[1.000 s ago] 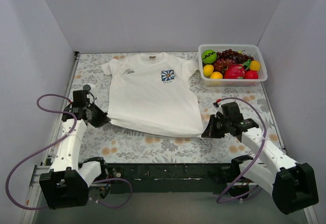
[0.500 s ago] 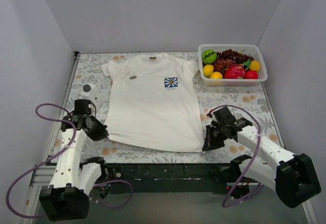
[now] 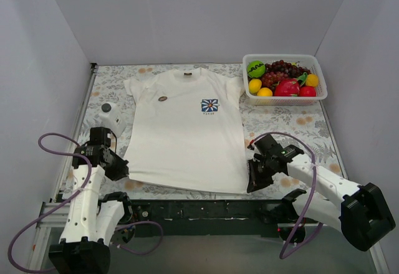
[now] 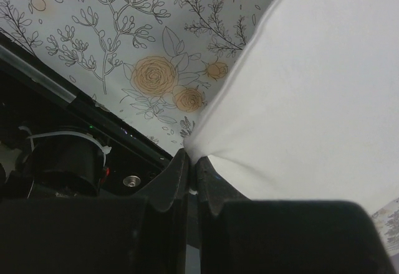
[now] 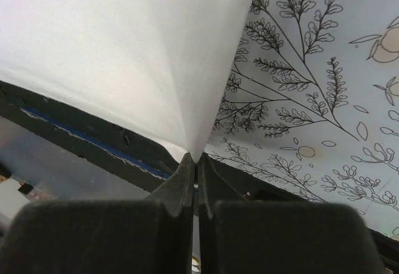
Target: Pin the brooch onto the clothing
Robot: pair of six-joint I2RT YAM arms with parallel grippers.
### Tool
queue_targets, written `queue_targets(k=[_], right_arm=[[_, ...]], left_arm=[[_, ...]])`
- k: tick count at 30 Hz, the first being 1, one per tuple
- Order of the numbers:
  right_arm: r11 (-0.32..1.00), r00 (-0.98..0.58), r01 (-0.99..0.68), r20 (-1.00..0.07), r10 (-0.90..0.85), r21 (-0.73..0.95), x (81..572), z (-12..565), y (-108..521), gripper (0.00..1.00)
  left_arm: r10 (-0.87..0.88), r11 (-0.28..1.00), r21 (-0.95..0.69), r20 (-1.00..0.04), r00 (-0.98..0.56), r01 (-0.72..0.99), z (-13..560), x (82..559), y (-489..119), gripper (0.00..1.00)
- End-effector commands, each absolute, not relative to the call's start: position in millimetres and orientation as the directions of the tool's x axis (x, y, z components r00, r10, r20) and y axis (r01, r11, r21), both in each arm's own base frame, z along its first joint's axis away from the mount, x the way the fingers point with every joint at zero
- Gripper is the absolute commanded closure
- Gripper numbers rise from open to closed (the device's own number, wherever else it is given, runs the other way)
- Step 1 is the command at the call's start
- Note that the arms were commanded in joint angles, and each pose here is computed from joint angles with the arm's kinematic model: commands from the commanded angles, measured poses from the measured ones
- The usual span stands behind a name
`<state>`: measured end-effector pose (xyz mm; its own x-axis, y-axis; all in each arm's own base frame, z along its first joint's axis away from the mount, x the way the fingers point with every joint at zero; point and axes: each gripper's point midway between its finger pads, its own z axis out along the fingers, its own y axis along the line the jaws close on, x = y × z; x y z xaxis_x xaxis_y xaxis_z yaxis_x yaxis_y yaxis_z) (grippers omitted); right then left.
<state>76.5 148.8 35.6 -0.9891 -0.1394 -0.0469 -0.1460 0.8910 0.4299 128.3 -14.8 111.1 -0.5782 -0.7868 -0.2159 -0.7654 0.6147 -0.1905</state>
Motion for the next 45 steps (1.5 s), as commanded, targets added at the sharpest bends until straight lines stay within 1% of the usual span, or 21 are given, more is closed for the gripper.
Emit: queue_targets(k=[1, 10, 11, 12, 14, 15, 16, 17, 18, 19, 20, 22, 23, 26, 30, 31, 33, 39, 42, 44, 45], right_arm=[[0.894, -0.987, -0.154, -0.014, -0.163, 0.421, 69, 42, 151, 0.99], [0.907, -0.976, -0.178, 0.048, -0.212, 0.383, 54, 39, 144, 0.99], [0.909, -0.976, -0.178, 0.052, -0.213, 0.378, 53, 40, 142, 0.99], [0.908, -0.975, -0.182, 0.053, -0.217, 0.377, 52, 40, 141, 0.99], [0.902, -0.973, -0.199, 0.037, -0.230, 0.382, 53, 45, 142, 0.97], [0.901, -0.972, -0.202, 0.034, -0.232, 0.383, 54, 46, 142, 0.89], [0.894, -0.970, -0.219, 0.013, -0.244, 0.390, 57, 50, 144, 0.79], [0.884, -0.967, -0.233, -0.003, -0.254, 0.406, 58, 54, 147, 0.64], [0.879, -0.965, -0.245, -0.015, -0.262, 0.410, 59, 57, 148, 0.58], [0.873, -0.964, -0.252, -0.028, -0.265, 0.417, 61, 59, 150, 0.51], [0.862, -0.960, -0.268, -0.043, -0.277, 0.430, 63, 64, 153, 0.39], [0.852, -0.956, -0.283, -0.062, -0.286, 0.441, 67, 68, 156, 0.31], [0.841, -0.952, -0.302, -0.091, -0.294, 0.448, 72, 73, 160, 0.25], [0.823, -0.940, -0.340, -0.164, -0.298, 0.454, 90, 82, 170, 0.19], [0.805, -0.910, -0.396, -0.305, -0.281, 0.442, 129, 100, 191, 0.17], [0.805, -0.905, -0.402, -0.323, -0.277, 0.436, 138, 98, 195, 0.17], [0.802, -0.872, -0.430, -0.421, -0.250, 0.414, 168, 108, 209, 0.17], [0.832, -0.811, -0.454, -0.536, -0.236, 0.319, 236, 113, 234, 0.17], [0.836, -0.800, -0.452, -0.556, -0.226, 0.312, 260, 114, 246, 0.17], [0.825, -0.798, -0.462, -0.559, -0.226, 0.325, 271, 115, 254, 0.18], [0.827, -0.798, -0.458, -0.560, -0.220, 0.328, 275, 114, 255, 0.18]], left_arm=[[-0.797, 0.587, -0.142, -0.270, -0.539, -0.797, 119, 120, -2, 1.00], [-0.790, 0.606, -0.181, -0.249, -0.560, -0.775, 124, 118, -10, 1.00], [-0.790, 0.607, -0.186, -0.245, -0.562, -0.772, 124, 118, -11, 0.96], [-0.783, 0.617, -0.192, -0.245, -0.572, -0.763, 125, 118, -12, 0.86], [-0.777, 0.627, -0.211, -0.245, -0.580, -0.750, 129, 119, -15, 0.78], [-0.769, 0.636, -0.213, -0.255, -0.587, -0.741, 130, 119, -14, 0.67], [-0.766, 0.639, -0.223, -0.269, -0.584, -0.736, 134, 120, -13, 0.60], [-0.764, 0.641, -0.231, -0.282, -0.581, -0.732, 138, 122, -13, 0.53], [-0.763, 0.642, -0.247, -0.303, -0.571, -0.726, 146, 126, -12, 0.43], [-0.763, 0.640, -0.249, -0.316, -0.564, -0.727, 150, 128, -10, 0.25], [-0.761, 0.639, -0.244, -0.337, -0.554, -0.730, 154, 130, -6, 0.18], [-0.756, 0.640, -0.248, -0.373, -0.538, -0.727, 163, 138, -1, 0.02], [-0.751, 0.645, -0.242, -0.376, -0.543, -0.725, 164, 141, 0, 0.02], [-0.747, 0.656, -0.294, -0.388, -0.540, -0.695, 169, 161, -4, 0.02], [-0.724, 0.683, -0.318, -0.415, -0.552, -0.657, 169, 189, -5, 0.02], [-0.715, 0.692, -0.343, -0.447, -0.538, -0.635, 175, 204, -4, 0.02], [-0.696, 0.711, -0.339, -0.462, -0.549, -0.616, 174, 222, -2, 0.02], [-0.655, 0.753, -0.433, -0.567, -0.500, -0.496, 214, 298, -8, 0.02], [-0.615, 0.787, -0.446, -0.622, -0.485, -0.425, 235, 344, -23, 0.02], [-0.582, 0.810, -0.395, -0.638, -0.505, -0.434, 229, 374, -29, 0.03], [-0.553, 0.832, -0.406, -0.662, -0.506, -0.378, 249, 391, -49, 0.02]])
